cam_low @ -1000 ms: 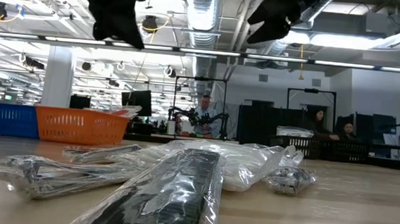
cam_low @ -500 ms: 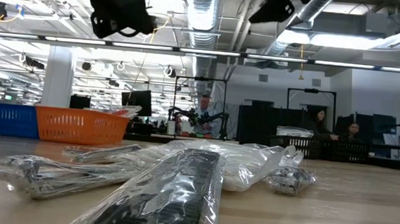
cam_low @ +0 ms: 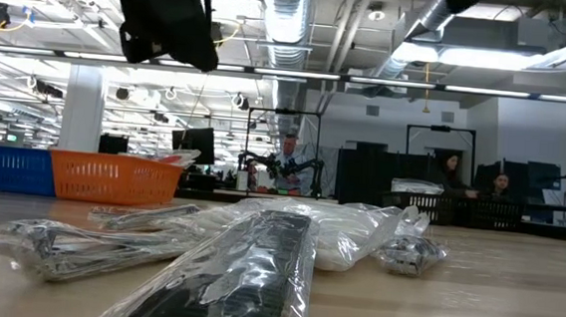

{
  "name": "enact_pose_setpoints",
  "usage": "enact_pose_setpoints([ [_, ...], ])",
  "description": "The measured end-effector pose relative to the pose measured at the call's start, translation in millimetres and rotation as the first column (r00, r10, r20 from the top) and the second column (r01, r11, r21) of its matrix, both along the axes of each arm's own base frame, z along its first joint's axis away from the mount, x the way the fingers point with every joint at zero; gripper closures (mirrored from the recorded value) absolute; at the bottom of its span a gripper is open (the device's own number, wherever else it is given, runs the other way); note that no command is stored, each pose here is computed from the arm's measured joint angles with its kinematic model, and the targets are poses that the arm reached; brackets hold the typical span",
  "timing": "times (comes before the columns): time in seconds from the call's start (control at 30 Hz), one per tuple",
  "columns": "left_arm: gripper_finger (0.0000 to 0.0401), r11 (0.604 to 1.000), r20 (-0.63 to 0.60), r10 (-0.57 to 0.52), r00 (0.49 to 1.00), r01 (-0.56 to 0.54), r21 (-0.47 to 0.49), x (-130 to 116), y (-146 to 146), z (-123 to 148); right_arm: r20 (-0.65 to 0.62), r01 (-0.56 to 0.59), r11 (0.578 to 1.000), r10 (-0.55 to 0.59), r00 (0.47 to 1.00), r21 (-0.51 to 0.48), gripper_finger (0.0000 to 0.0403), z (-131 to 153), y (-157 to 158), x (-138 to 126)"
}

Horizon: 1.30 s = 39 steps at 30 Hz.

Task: Pick & Place Travel size toiletries
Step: Put the silver nail cutter into the blue bin

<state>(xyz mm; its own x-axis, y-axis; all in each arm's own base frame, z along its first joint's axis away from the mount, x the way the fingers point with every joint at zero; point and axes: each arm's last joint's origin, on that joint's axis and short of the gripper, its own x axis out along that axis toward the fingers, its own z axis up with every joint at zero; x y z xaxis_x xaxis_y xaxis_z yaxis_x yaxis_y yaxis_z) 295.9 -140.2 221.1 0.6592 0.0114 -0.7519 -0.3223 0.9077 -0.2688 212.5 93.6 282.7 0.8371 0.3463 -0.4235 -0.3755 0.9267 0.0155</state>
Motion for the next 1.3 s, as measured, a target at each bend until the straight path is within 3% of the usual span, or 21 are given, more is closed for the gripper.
enact_pose_setpoints([
  [0.23,0.0401,0.994,-0.136,0.108,0.985,-0.112,-0.021,7,10,-16,0.139,-0.049,0.997,0.040,0.989,0.060,0.0007,-13,-4,-33],
  [0.5,0.0401,0.985,-0.354,0.094,0.930,-0.036,0.168,42,-2,0,0.162,-0.048,0.998,0.041,0.986,0.039,0.0003,-27,-9,-38],
  [0.73,0.0395,0.976,-0.409,0.219,0.886,-0.191,0.109,46,20,-8,0.150,-0.035,0.999,0.031,0.988,0.024,0.0007,-30,-10,-35],
  [0.9,0.0345,0.966,-0.474,0.238,0.848,-0.259,0.021,43,30,-28,0.144,-0.038,0.999,0.034,0.989,0.023,0.0005,-31,-9,-34],
  [1.1,0.0269,0.968,-0.459,0.211,0.863,-0.250,-0.025,43,26,-39,0.144,-0.037,0.999,0.033,0.989,0.023,0.0007,-32,-9,-33],
  [1.17,0.0255,0.966,-0.468,0.217,0.857,-0.257,-0.022,40,23,-41,0.144,-0.036,0.999,0.032,0.989,0.023,0.0006,-32,-9,-33],
  [1.3,0.0239,0.970,-0.409,0.184,0.894,-0.231,-0.068,45,10,-42,0.144,-0.027,0.999,0.023,0.989,0.025,0.0004,-32,-11,-32],
])
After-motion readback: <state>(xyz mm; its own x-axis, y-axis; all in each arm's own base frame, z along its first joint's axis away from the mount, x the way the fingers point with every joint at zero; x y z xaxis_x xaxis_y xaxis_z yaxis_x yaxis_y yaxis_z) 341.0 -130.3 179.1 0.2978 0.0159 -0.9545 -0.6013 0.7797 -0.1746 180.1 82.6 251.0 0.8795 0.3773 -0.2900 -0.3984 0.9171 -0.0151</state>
